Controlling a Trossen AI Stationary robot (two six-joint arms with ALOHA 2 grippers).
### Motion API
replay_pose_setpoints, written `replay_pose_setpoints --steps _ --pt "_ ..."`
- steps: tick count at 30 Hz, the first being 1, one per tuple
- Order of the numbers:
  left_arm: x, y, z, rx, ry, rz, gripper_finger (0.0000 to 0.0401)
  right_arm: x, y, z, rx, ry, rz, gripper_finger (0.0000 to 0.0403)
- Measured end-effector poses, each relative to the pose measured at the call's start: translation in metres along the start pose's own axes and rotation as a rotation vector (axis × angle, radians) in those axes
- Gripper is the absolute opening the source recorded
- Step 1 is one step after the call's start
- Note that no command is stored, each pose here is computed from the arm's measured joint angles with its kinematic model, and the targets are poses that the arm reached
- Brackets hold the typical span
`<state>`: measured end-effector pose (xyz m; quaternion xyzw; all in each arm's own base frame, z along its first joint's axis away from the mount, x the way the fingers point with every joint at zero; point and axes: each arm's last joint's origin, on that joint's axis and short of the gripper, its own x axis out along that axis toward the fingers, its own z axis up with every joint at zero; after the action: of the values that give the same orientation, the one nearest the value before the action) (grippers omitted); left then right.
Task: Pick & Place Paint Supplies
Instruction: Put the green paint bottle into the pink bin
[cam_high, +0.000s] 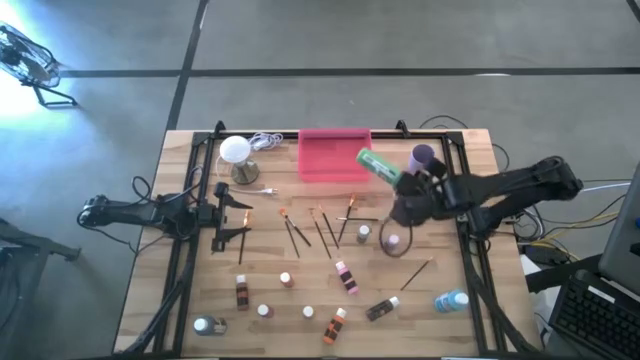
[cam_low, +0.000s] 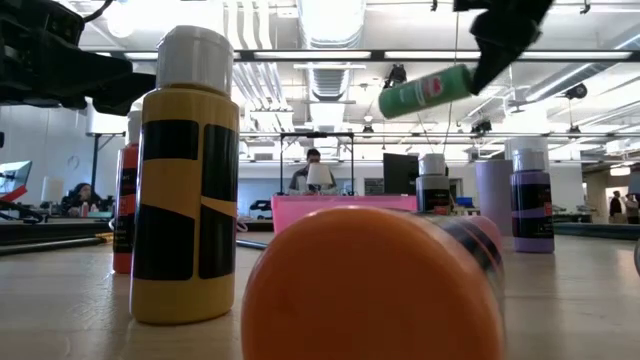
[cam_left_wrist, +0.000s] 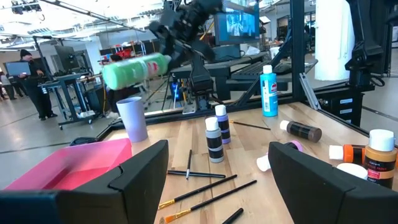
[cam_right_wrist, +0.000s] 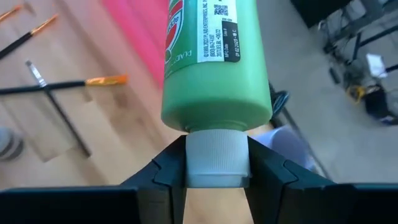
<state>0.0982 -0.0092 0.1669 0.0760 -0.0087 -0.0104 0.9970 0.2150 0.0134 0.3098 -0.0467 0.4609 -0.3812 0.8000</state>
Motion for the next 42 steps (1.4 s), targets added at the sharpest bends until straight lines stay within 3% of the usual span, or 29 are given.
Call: replay_pose_setpoints --steps 7,13,22,27,42 --pt "0.0 0.0 0.0 0.0 0.0 0.0 0.0282 0.007 -0.031 0.034 -0.105 -0.009 -0.022 0.0113" --pt "0.0 0.0 0.0 0.0 0.0 0.0 0.0282 0.026 -0.046 0.056 -0.279 0.043 -0.078 0.0113" --pt "0.0 0.0 0.0 0.0 0.0 0.0 0.0282 0.067 -0.038 0.08 -0.621 0.175 -0.107 0.0113" --pt "0.0 0.0 0.0 0.0 0.0 0.0 0.0282 0.089 -0.03 0.095 -0.812 0.249 -0.216 0.0121" --pt "0.0 0.0 0.0 0.0 0.0 0.0 0.0282 0.137 -0.045 0.127 -1.049 0.375 -0.161 0.0123"
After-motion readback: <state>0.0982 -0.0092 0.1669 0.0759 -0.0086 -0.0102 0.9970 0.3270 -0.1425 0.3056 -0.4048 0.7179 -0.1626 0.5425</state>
